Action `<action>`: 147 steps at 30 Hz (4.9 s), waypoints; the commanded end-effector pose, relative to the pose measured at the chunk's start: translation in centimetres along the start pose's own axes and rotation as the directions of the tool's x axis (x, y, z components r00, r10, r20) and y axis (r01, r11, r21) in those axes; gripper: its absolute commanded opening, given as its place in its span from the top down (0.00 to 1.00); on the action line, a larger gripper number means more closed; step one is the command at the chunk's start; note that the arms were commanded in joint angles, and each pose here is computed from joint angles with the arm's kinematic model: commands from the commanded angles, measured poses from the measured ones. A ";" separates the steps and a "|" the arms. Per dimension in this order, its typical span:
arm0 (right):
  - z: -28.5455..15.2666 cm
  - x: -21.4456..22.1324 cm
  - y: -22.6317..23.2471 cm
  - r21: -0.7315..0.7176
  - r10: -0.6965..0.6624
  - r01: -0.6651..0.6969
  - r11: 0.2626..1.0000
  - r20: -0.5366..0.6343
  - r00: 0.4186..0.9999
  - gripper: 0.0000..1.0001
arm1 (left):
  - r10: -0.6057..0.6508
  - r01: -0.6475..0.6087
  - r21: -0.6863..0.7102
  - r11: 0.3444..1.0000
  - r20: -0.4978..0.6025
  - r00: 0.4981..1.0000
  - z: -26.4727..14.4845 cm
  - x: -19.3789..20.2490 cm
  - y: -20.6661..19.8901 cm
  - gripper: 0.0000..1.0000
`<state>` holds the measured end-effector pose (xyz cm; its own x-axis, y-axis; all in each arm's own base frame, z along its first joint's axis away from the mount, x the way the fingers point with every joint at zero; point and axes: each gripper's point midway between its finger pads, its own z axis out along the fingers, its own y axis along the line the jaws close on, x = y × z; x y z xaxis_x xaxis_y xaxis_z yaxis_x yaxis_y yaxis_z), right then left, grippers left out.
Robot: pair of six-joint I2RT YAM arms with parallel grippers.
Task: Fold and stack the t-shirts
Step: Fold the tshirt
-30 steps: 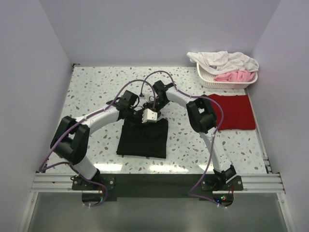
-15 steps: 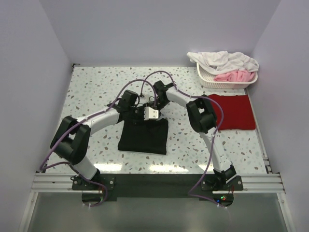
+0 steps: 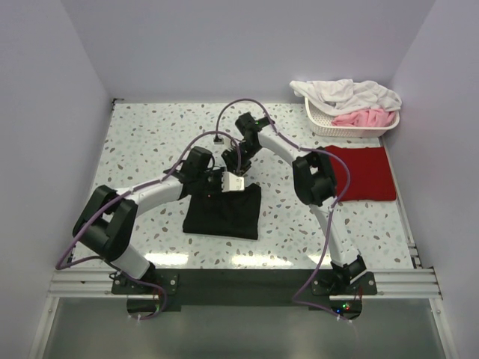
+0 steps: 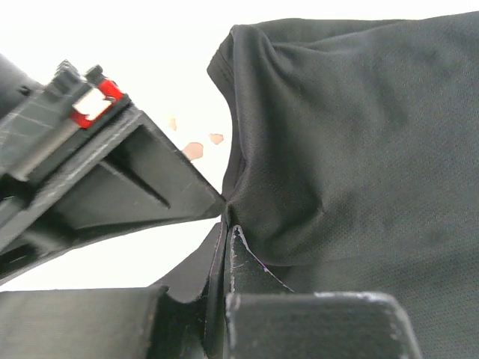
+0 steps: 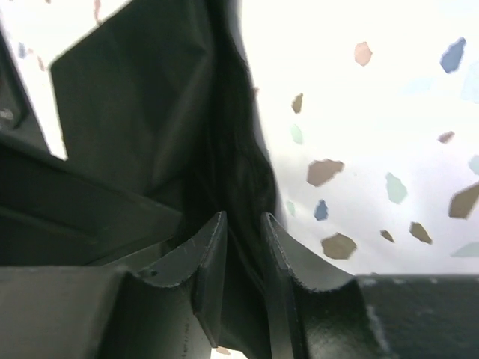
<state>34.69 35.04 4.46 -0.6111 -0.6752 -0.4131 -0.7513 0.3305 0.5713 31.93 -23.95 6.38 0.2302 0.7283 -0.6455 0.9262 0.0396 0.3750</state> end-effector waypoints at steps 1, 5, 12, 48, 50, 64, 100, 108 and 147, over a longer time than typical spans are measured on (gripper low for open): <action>-0.9 0.2 -0.2 0.039 -0.054 0.055 0.998 -0.019 0.998 0.72 | 0.068 -0.064 -0.084 0.994 0.050 0.996 -0.8 -2.2 1.8 1.00; 0.8 1.8 -1.8 0.043 -0.033 0.035 0.998 -0.050 0.998 0.76 | 0.083 -0.074 -0.150 0.986 0.056 0.995 -0.8 -2.7 3.2 1.00; 1.7 3.3 -2.4 0.023 -0.041 0.043 0.999 -0.088 0.995 0.80 | 0.094 -0.081 -0.212 0.974 0.051 0.994 -0.6 -2.4 4.3 1.00; -12.1 3.2 0.3 0.162 -0.036 0.040 0.986 -0.030 0.999 0.33 | -0.786 0.797 0.186 0.575 -0.147 0.601 -5.1 5.8 6.0 0.55; -11.1 3.7 -0.2 0.153 -0.013 0.016 0.988 -0.022 1.000 0.34 | -0.797 0.812 0.191 0.551 -0.170 0.580 -4.4 6.5 6.0 0.55; -8.4 6.4 -1.6 0.111 0.037 -0.027 0.993 -0.086 0.996 0.42 | -0.807 0.848 0.146 0.509 -0.261 0.529 -2.9 9.6 4.5 0.62; -8.8 5.2 -0.9 0.125 -0.016 0.026 0.992 -0.075 0.997 1.00 | -0.852 0.874 0.112 0.473 -0.193 0.486 -4.6 10.6 6.4 1.00; -10.9 7.3 -2.0 0.211 0.010 0.018 0.977 -0.130 0.991 1.00 | -0.860 0.875 0.055 0.481 -0.166 0.483 -6.1 11.8 7.4 1.00; -26.4 -11.5 3.5 0.589 -0.395 0.021 0.808 0.515 0.761 0.01 | -0.426 0.547 -0.430 0.718 0.351 0.834 -22.6 -2.2 20.1 0.00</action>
<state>45.46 25.51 21.48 -0.4691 -0.4670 -0.7496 -0.7663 0.6372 0.0826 44.09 -8.82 26.29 -0.2632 0.3635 -0.8936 0.6628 0.7412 0.1063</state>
